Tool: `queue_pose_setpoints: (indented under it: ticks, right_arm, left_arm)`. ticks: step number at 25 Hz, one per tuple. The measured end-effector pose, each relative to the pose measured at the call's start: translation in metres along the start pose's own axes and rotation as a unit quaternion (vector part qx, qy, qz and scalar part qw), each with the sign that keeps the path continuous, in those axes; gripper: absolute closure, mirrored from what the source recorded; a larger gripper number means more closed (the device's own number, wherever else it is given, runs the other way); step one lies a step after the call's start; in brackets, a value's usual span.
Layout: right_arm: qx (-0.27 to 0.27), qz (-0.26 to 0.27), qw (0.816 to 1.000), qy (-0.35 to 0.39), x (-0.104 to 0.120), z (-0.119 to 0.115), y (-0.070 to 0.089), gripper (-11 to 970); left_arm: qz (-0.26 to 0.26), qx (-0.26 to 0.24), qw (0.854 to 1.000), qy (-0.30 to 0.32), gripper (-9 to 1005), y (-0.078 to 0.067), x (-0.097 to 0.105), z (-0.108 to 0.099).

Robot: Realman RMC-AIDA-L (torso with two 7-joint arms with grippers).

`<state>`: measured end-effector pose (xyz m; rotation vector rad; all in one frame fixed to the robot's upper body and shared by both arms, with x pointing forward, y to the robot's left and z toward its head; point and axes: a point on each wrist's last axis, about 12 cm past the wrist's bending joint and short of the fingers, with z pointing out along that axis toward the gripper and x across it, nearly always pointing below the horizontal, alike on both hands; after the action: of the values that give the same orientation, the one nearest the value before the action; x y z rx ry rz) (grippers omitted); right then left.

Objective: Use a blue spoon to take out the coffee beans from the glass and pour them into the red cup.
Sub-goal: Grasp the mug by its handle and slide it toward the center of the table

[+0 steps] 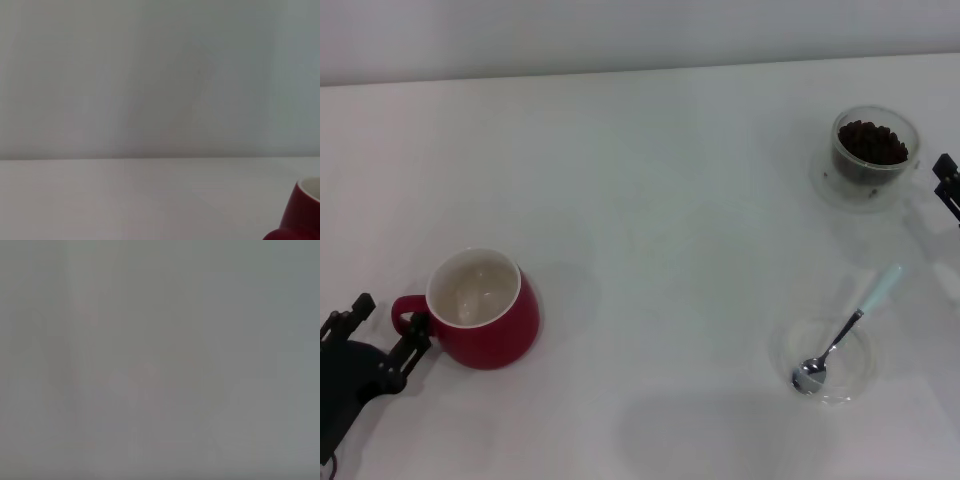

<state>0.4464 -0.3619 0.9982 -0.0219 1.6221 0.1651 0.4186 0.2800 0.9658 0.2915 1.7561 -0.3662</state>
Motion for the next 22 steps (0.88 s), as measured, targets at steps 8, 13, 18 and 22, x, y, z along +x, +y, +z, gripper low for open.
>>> queue_pose_setpoints:
  ticks: [8, 13, 18, 22]
  right_arm:
    - [-0.001, -0.002, 1.0, 0.008, 0.001, 0.005, 0.0, 192]
    - [0.0, -0.003, 1.0, 0.01, 0.001, 0.006, 0.0, 192]
    - [0.001, -0.005, 1.0, 0.016, 0.001, 0.009, -0.001, 192]
    - [0.003, -0.006, 1.0, 0.02, 0.002, 0.009, -0.001, 192]
  left_arm:
    - [-0.006, 0.003, 1.0, 0.002, 341, -0.004, -0.001, 0.006]
    - [-0.006, 0.007, 1.0, -0.003, 525, -0.005, -0.002, 0.006]
    - [-0.001, 0.022, 1.0, -0.001, 627, -0.008, -0.003, 0.009]
    - [-0.003, 0.027, 1.0, -0.004, 702, -0.011, -0.004, 0.012]
